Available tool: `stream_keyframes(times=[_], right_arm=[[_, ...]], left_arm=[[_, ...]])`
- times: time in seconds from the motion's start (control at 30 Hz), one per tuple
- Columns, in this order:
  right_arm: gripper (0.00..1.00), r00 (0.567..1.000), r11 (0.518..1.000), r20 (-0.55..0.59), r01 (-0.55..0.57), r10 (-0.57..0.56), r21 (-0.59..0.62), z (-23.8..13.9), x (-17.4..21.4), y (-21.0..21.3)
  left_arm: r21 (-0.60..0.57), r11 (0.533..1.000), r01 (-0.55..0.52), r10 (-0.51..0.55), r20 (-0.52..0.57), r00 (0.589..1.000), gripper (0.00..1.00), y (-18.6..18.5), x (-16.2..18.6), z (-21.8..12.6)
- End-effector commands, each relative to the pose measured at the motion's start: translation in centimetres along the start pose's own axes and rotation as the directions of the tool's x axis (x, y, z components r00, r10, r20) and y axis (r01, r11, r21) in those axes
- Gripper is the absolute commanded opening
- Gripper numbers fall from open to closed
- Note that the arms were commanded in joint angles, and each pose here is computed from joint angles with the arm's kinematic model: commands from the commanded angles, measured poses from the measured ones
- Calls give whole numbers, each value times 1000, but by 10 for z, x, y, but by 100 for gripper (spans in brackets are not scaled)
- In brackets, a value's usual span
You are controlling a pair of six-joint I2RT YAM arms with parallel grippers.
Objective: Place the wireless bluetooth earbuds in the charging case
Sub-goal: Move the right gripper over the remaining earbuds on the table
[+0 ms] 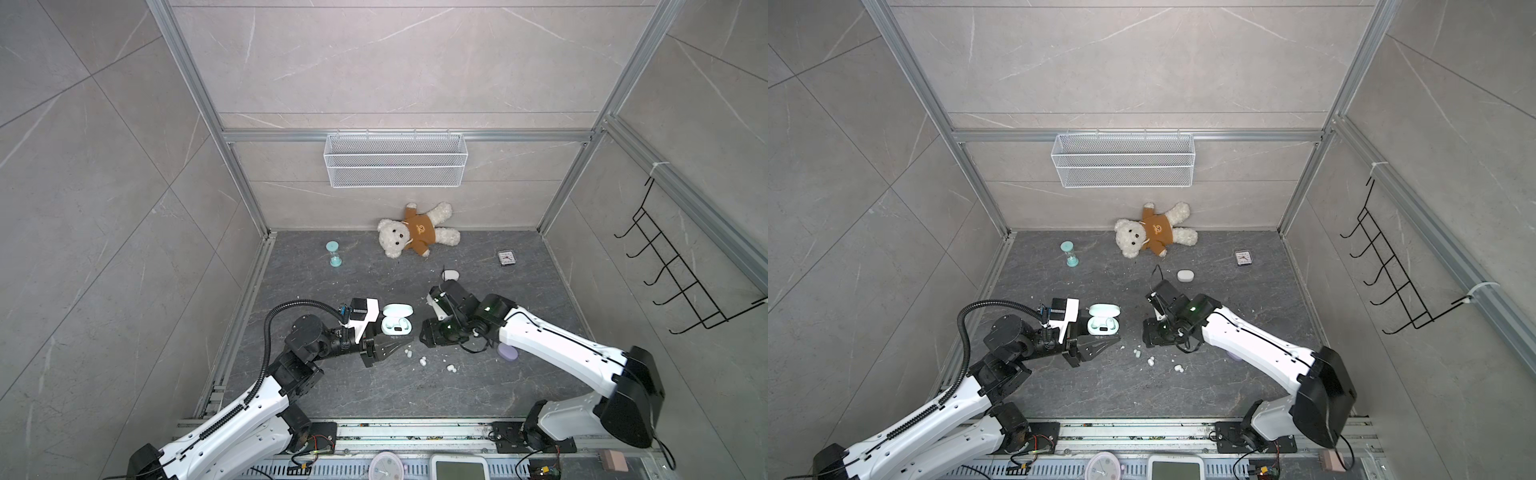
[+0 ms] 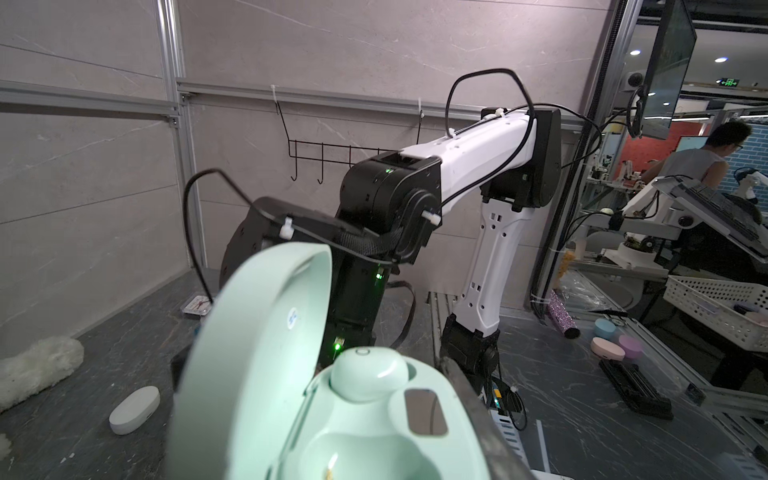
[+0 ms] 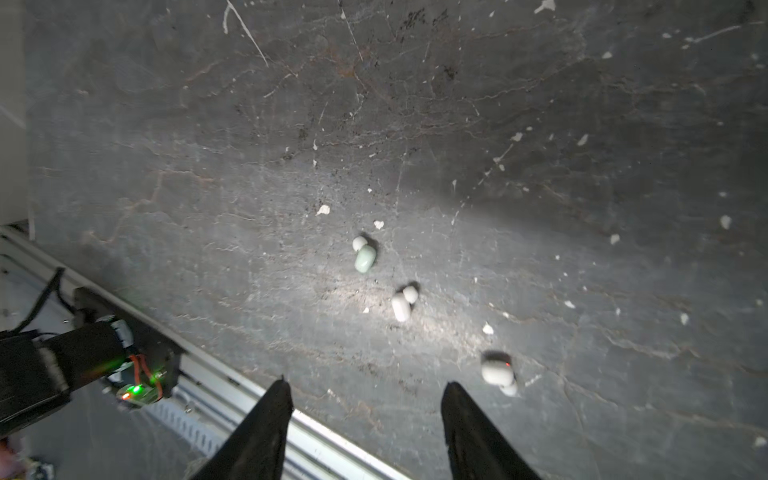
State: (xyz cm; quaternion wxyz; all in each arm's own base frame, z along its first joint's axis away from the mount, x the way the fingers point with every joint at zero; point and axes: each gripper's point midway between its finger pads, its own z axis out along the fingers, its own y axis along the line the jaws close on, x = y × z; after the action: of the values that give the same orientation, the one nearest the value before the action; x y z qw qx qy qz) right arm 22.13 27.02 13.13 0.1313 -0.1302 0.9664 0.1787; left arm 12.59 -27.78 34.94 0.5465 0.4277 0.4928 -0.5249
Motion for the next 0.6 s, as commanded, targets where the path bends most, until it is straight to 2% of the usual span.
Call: stream_keyframes(times=[0.0, 0.27, 0.57], right_arm=[[62, 996, 996, 40, 75, -76, 45, 24, -9, 5], [63, 980, 970, -62, 194, -187, 144, 70, 15, 7], [64, 959, 933, -130, 276, -251, 229, 98, 25, 6]], left_arm=[[-14, 998, -63, 63, 28, 998, 28, -1, -12, -4], [-17, 998, -60, 61, 28, 998, 28, 0, -12, -3], [-13, 998, -63, 63, 32, 997, 28, -1, -14, -3]])
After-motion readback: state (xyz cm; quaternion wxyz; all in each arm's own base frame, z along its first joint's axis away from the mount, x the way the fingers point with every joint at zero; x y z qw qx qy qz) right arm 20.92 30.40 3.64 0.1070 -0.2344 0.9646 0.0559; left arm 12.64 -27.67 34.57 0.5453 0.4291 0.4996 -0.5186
